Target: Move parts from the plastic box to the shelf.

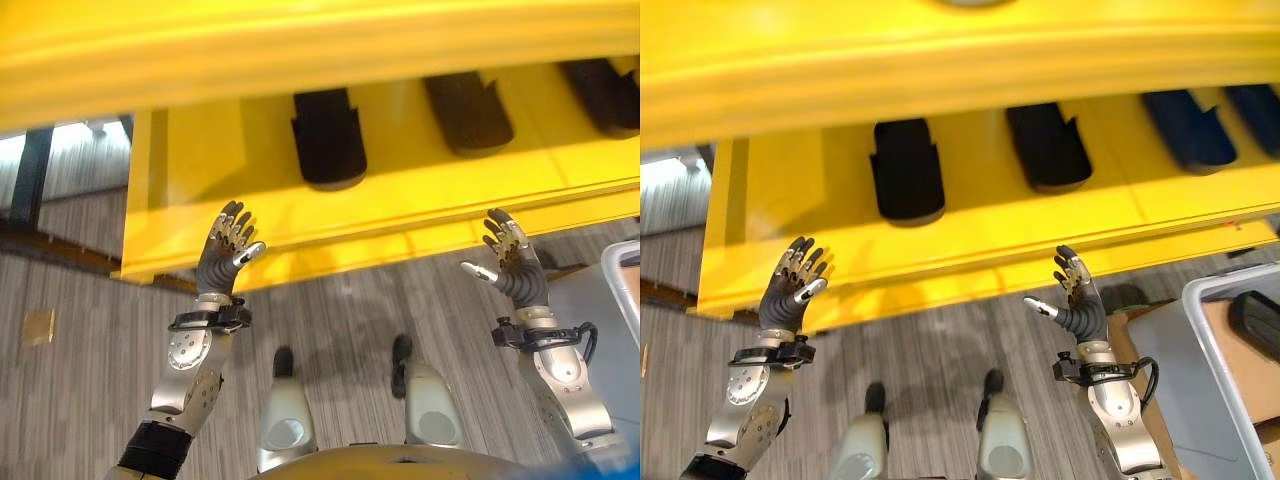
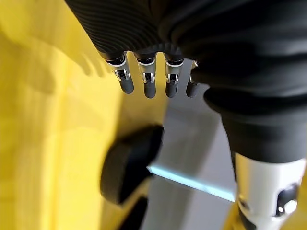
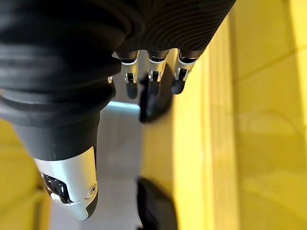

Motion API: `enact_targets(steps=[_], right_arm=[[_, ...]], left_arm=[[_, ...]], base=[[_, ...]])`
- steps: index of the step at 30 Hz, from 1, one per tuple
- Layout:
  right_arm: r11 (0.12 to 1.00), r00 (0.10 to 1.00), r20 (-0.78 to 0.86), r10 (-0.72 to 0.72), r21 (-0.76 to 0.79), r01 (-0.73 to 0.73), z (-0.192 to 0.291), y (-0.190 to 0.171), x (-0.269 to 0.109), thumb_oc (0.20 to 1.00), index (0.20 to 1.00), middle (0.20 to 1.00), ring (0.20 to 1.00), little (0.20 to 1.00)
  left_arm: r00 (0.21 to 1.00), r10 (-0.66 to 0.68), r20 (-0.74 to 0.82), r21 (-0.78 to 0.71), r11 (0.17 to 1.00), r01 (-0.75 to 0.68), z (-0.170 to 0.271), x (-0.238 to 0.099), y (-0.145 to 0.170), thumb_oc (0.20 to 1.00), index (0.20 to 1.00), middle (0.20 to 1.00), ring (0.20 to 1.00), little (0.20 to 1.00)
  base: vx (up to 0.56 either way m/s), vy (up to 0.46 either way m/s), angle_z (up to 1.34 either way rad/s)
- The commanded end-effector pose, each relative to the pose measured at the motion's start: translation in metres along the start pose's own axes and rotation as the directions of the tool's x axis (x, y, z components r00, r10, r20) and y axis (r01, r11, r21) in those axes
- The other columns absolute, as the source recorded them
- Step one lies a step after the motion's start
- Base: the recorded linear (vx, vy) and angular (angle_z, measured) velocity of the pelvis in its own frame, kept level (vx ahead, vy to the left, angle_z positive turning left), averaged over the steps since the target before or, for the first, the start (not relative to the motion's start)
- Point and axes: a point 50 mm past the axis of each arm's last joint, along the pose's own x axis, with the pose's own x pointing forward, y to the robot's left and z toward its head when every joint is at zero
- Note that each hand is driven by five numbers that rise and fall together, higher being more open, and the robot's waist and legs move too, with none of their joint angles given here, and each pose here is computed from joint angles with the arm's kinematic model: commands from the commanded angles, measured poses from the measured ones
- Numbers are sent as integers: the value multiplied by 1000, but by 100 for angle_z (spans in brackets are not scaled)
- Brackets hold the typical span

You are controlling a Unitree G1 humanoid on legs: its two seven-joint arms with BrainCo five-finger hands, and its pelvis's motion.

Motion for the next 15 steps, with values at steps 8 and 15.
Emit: enact_targets(steps=[8, 15], right_arm=[[999, 998, 52, -29, 26, 28, 8, -20, -9, 1000, 1000, 1000, 1000, 1000], [999, 1000, -9, -5, 48, 6, -2, -19, -11, 1000, 1000, 1000, 1000, 1000]], left_arm=[[999, -30, 17, -37, 999, 30, -7, -13, -3, 1000, 1000, 1000, 1000, 1000], [1000, -27, -14, -71, 997, 26, -15, -22, -4, 1000, 1000, 1000, 1000, 1000]], base=[[40, -133, -32], [92, -130, -88]])
